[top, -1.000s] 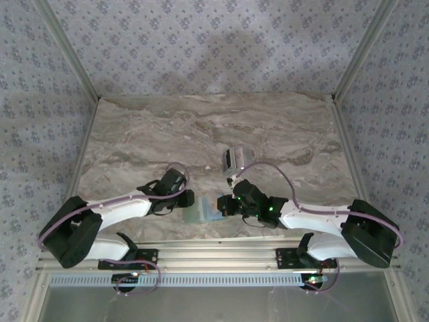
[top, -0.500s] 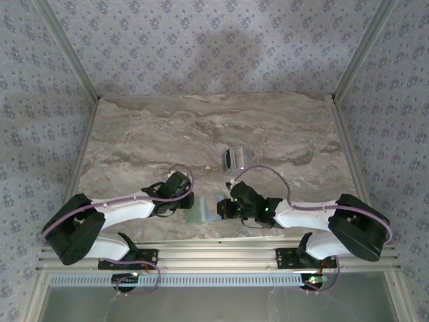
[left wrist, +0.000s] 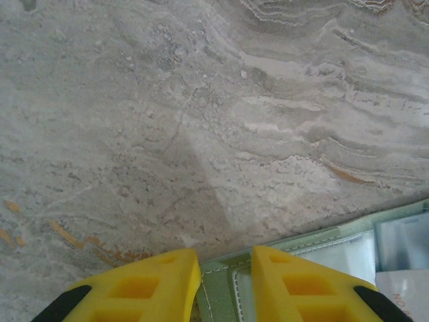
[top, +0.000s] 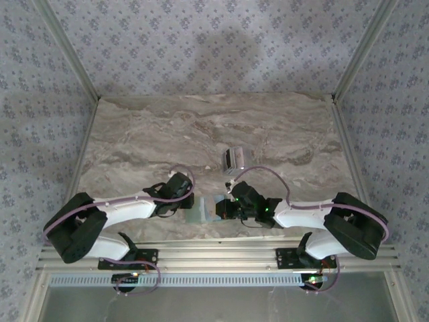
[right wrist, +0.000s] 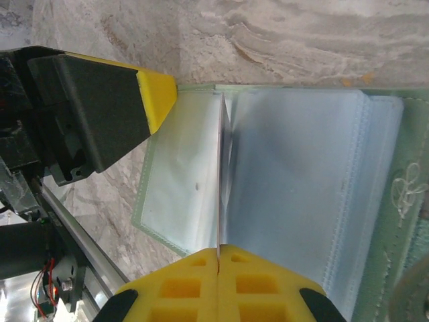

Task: Put the credit cards into the card holder

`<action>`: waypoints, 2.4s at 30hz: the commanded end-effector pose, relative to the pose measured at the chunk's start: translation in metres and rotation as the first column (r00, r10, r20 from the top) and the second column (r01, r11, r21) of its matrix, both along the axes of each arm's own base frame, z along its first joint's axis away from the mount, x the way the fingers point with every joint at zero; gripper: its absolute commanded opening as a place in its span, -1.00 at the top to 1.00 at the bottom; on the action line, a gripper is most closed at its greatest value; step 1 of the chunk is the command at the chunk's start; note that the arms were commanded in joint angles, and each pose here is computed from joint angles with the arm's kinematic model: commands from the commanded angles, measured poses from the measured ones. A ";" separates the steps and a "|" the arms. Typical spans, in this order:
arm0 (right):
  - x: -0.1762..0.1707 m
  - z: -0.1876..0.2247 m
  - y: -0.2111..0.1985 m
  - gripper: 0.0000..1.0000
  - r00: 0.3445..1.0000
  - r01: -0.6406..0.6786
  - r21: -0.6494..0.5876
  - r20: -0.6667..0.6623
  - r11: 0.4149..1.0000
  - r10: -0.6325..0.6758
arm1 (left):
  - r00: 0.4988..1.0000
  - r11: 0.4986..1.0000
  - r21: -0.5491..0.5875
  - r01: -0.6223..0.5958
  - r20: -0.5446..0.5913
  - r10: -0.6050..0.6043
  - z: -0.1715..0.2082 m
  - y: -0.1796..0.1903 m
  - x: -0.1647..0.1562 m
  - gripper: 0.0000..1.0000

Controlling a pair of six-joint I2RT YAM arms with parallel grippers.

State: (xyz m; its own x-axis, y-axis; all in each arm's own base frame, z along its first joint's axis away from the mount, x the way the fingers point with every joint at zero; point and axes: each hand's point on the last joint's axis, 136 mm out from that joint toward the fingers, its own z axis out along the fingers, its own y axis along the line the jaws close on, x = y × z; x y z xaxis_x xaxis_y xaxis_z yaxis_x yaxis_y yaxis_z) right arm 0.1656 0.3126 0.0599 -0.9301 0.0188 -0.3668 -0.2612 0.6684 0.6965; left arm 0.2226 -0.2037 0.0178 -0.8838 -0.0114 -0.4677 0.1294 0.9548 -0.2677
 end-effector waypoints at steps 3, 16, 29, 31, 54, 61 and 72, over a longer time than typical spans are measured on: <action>-0.009 -0.007 -0.001 1.00 0.999 -0.024 0.014 -0.038 1.000 0.024 | 0.996 1.000 0.008 0.026 -0.089 -0.025 -0.024 -0.003 -0.017 0.44; -0.010 -0.013 -0.007 1.00 0.999 -0.024 -0.008 -0.045 1.000 0.023 | 0.996 1.000 0.004 0.028 -0.089 -0.027 -0.024 -0.004 -0.017 0.46; 0.007 -0.023 -0.005 1.00 0.995 0.037 0.009 -0.093 0.999 -0.036 | 0.994 0.999 0.012 0.030 -0.103 -0.028 -0.037 0.000 -0.032 0.60; 0.009 -0.025 -0.005 1.00 0.994 0.044 0.000 -0.096 0.999 -0.044 | 0.994 0.999 0.014 0.032 -0.107 -0.030 -0.039 0.000 -0.035 0.62; 0.033 -0.022 0.014 1.00 0.997 -0.018 -0.072 -0.080 0.997 0.012 | 0.994 0.997 0.027 -0.070 -0.086 0.072 -0.046 0.026 -0.054 0.73; 0.038 -0.017 0.039 1.00 0.990 -0.118 -0.032 -0.083 0.993 0.115 | 0.994 0.994 0.024 -0.106 -0.038 0.107 -0.026 0.039 -0.051 0.62; 0.018 -0.020 0.024 1.00 0.990 -0.108 -0.019 -0.087 0.994 0.106 | 0.996 0.998 0.050 -0.048 -0.072 0.052 -0.036 0.034 -0.055 0.62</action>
